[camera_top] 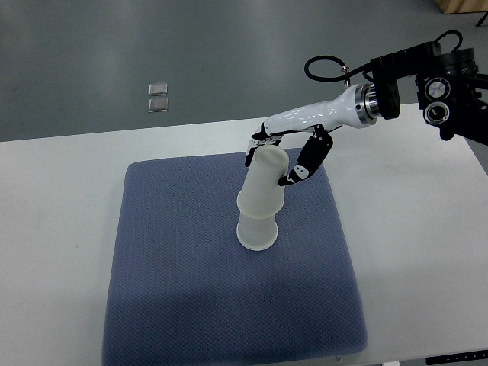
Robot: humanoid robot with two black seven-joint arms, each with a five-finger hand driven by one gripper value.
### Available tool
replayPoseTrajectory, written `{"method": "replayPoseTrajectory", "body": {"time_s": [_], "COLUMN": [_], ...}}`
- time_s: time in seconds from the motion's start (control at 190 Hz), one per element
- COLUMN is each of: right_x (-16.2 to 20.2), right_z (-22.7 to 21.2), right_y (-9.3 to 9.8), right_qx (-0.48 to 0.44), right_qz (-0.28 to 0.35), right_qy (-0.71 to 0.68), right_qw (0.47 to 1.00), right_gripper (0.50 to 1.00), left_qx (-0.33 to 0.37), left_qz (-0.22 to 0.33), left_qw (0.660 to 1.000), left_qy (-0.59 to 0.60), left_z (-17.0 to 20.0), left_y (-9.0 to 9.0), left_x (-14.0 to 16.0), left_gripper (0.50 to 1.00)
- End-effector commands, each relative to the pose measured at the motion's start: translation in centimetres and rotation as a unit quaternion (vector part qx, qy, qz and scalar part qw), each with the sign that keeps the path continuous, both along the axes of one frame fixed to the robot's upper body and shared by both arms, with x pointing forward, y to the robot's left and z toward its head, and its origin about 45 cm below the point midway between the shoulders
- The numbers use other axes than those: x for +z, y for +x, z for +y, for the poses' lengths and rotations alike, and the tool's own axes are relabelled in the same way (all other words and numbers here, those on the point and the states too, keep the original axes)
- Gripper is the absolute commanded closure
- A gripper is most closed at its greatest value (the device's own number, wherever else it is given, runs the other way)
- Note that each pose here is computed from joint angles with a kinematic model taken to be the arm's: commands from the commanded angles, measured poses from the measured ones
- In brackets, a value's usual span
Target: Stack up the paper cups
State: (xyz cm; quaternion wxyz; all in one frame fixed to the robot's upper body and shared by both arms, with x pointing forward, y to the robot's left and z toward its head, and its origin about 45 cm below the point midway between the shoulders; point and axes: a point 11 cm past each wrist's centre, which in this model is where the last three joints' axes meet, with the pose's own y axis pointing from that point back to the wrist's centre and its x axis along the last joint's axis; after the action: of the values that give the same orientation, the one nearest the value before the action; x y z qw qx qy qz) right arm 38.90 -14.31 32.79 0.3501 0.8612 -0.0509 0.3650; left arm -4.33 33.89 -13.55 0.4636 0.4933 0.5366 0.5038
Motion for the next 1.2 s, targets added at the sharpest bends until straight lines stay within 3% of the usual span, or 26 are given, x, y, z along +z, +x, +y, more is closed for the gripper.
{"method": "replayPoseTrajectory", "body": {"time_s": [0.0,0.163,0.226,0.279,0.331,0.563,0.763,0.931,1.194], "right_x": [-0.2,-0.8,-1.0,-1.0,-1.1,-1.4,-1.0,-2.5,-5.9], "right_z": [0.9,1.5,1.9,2.1,2.0,1.1,-0.6,-3.2,-4.7], "right_y": [-0.2,-0.4,-0.5,-0.4,-0.3,0.2,2.0,4.0,6.5], "right_qx": [0.009,0.01,0.013,0.011,0.008,-0.006,-0.052,-0.151,-0.291], "right_qz": [0.002,0.003,0.005,0.003,0.003,0.006,0.019,0.109,0.241], "right_qy": [0.004,0.014,0.016,0.019,0.02,0.017,0.036,0.136,0.287], "right_qw": [1.0,1.0,1.0,1.0,1.0,1.0,0.998,0.973,0.88], "right_gripper": [0.783,0.74,0.697,0.62,0.577,0.574,0.576,0.579,0.579], "left_qx": [0.0,0.0,0.0,0.0,0.0,0.0,0.0,0.0,0.0], "left_qz": [0.0,0.0,0.0,0.0,0.0,0.0,0.0,0.0,0.0], "left_qw": [1.0,1.0,1.0,1.0,1.0,1.0,1.0,1.0,1.0], "left_qy": [0.0,0.0,0.0,0.0,0.0,0.0,0.0,0.0,0.0], "left_z": [0.0,0.0,0.0,0.0,0.0,0.0,0.0,0.0,0.0], "left_y": [0.0,0.0,0.0,0.0,0.0,0.0,0.0,0.0,0.0], "left_x": [0.0,0.0,0.0,0.0,0.0,0.0,0.0,0.0,0.0], "left_gripper": [0.5,0.5,0.5,0.5,0.5,0.5,0.5,0.5,0.5]}}
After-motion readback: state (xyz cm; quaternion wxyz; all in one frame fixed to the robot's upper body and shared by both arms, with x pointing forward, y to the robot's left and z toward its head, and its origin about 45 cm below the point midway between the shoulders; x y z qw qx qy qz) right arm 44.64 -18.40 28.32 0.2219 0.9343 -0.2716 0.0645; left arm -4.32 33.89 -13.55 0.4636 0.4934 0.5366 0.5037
